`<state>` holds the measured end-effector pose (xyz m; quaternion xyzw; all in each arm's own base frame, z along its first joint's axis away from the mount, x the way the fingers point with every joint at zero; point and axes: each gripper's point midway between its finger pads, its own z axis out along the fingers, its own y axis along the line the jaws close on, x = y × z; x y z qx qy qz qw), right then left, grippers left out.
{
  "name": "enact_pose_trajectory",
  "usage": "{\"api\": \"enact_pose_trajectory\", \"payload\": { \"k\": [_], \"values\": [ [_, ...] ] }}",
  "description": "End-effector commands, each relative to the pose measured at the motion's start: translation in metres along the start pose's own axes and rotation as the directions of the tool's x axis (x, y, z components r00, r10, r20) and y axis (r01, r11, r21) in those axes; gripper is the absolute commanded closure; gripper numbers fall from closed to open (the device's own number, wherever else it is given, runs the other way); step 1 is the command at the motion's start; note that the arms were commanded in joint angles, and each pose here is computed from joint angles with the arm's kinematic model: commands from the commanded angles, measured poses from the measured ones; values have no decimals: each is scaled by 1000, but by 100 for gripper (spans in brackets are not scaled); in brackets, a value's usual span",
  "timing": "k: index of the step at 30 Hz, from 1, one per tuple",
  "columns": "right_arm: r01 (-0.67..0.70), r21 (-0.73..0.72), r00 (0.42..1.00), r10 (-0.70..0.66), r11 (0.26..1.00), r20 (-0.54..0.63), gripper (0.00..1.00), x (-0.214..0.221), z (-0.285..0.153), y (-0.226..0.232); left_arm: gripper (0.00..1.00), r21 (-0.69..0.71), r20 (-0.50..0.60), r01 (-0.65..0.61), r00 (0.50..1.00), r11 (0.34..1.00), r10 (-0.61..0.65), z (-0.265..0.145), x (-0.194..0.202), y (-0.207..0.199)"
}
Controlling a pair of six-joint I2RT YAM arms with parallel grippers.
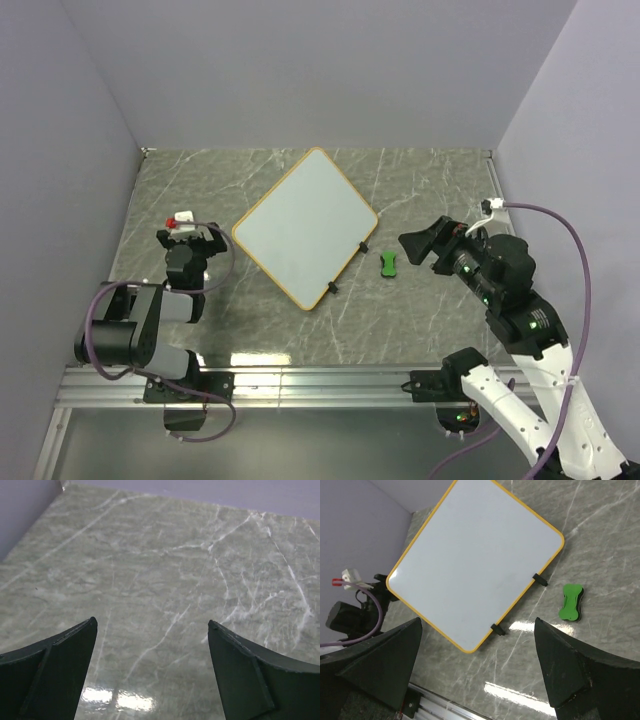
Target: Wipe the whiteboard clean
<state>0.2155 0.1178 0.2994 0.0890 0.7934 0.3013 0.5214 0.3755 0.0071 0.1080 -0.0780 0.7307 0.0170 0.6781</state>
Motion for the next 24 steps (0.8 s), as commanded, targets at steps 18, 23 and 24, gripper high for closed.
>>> {"api": "enact_pose_trajectory", "payload": {
  "k": [18,23,24],
  "values": [
    [51,132,991,-66,990,117,0,-54,51,-3,0,-1,93,43,995,999,-43,3,-20,2],
    [70,36,981,-75,997,176,0,-67,56,17,1,0,90,42,995,999,-42,3,-19,2],
    [75,44,981,-81,996,177,0,-67,57,16,1,0,88,41,995,999,-40,3,-19,2]
  ]
}}
